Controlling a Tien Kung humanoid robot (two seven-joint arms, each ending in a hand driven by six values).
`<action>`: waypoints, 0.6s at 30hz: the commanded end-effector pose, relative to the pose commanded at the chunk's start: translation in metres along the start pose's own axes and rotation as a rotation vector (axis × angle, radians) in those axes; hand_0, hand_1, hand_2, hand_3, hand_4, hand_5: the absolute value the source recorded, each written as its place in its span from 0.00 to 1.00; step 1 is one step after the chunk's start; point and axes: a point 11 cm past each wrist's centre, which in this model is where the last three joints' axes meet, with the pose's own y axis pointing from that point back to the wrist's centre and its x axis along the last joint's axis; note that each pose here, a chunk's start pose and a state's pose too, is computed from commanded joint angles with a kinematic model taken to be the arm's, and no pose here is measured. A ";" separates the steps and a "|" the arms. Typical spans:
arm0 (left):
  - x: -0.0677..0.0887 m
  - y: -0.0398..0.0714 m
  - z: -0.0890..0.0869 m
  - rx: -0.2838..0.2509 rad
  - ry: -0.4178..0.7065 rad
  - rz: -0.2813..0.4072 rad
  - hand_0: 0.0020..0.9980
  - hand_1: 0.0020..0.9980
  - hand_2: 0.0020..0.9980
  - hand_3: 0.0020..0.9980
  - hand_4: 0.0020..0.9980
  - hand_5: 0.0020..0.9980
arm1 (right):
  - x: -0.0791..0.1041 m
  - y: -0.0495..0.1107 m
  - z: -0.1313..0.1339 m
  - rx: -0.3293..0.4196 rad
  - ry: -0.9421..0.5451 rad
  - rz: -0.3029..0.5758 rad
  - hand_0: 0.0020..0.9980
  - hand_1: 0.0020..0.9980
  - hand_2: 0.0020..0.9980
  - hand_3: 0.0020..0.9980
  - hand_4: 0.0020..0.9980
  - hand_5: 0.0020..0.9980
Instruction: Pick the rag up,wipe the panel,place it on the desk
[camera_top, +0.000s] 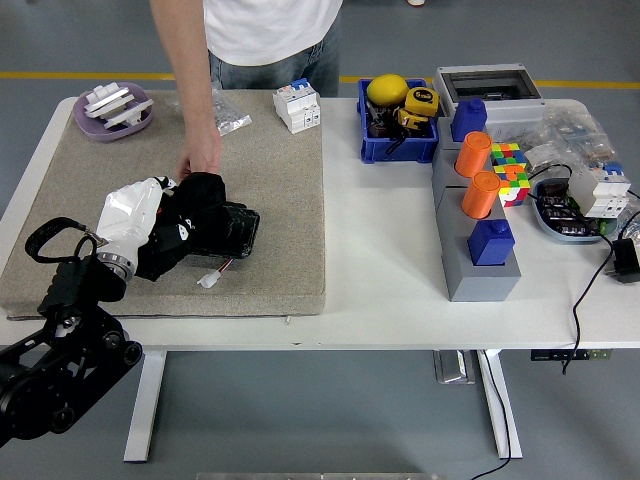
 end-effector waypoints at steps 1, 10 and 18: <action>-0.003 0.001 0.004 -0.006 0.004 -0.007 0.20 0.31 0.51 0.57 0.51 0.00 | 0.000 0.000 0.000 0.000 0.000 0.001 0.74 0.59 0.61 0.55 0.93 0.45; -0.018 0.014 0.038 -0.090 0.023 -0.051 0.20 0.31 0.51 0.57 0.51 0.00 | 0.002 0.000 0.002 -0.004 0.000 0.003 0.74 0.59 0.61 0.55 0.93 0.45; -0.025 0.020 0.056 -0.130 0.027 -0.074 0.20 0.31 0.51 0.57 0.50 0.00 | 0.001 0.000 0.002 -0.004 0.002 0.003 0.74 0.59 0.61 0.55 0.93 0.45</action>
